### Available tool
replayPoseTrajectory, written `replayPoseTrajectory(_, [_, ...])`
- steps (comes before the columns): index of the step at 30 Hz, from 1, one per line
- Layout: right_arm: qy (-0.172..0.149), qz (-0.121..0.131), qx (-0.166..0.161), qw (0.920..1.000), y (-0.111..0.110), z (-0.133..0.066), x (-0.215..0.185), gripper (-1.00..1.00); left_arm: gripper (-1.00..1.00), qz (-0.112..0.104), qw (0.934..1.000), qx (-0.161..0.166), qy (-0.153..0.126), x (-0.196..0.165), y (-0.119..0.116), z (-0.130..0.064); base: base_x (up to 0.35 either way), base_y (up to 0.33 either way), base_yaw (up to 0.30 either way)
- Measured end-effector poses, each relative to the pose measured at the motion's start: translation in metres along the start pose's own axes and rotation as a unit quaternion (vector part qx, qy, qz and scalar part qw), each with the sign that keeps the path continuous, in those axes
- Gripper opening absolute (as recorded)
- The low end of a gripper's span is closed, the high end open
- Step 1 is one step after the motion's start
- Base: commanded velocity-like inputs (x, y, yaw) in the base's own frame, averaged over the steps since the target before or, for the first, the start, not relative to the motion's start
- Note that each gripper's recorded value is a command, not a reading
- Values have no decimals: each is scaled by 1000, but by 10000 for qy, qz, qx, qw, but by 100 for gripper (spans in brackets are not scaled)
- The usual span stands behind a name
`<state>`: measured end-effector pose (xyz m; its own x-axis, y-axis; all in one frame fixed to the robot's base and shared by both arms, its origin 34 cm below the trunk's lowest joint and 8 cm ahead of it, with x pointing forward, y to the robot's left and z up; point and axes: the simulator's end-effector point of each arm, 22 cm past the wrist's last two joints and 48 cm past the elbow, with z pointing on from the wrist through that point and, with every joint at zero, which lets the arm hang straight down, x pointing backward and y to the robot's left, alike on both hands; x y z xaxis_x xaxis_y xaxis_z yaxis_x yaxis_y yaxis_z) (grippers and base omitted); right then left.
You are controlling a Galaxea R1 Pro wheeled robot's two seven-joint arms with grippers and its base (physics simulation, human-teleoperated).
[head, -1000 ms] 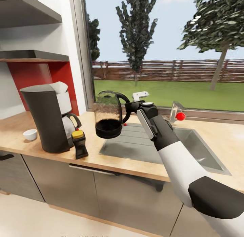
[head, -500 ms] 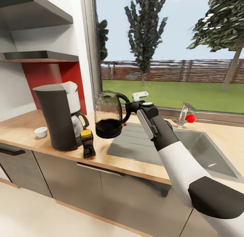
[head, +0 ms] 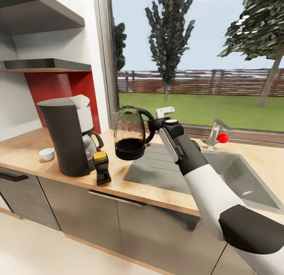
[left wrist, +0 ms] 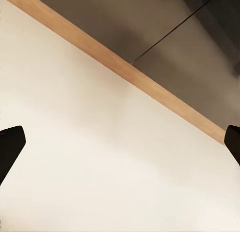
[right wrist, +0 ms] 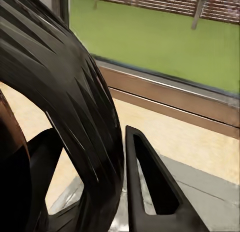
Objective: Set up a coffee station on the kitchen countertop: keep the coffee maker on the countertop, move the bottle of coffee from the kitchen shelf to the counter next to the coffee maker, place a paper coffee filter on top of the coffee maker, put the saucer next to the coffee maker with the coffee cup on the saucer, and place the electric kettle next to the coffee maker.
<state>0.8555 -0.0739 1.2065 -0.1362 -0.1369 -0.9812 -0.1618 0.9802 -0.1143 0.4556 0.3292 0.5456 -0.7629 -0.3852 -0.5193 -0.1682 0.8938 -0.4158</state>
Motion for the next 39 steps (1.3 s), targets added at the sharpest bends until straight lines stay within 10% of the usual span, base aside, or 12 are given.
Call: replayPoseTrajectory(39, [121,-370,244,9989,7,10,24,-100,100,-1,10000,3,1,0,0,0,49,67,0])
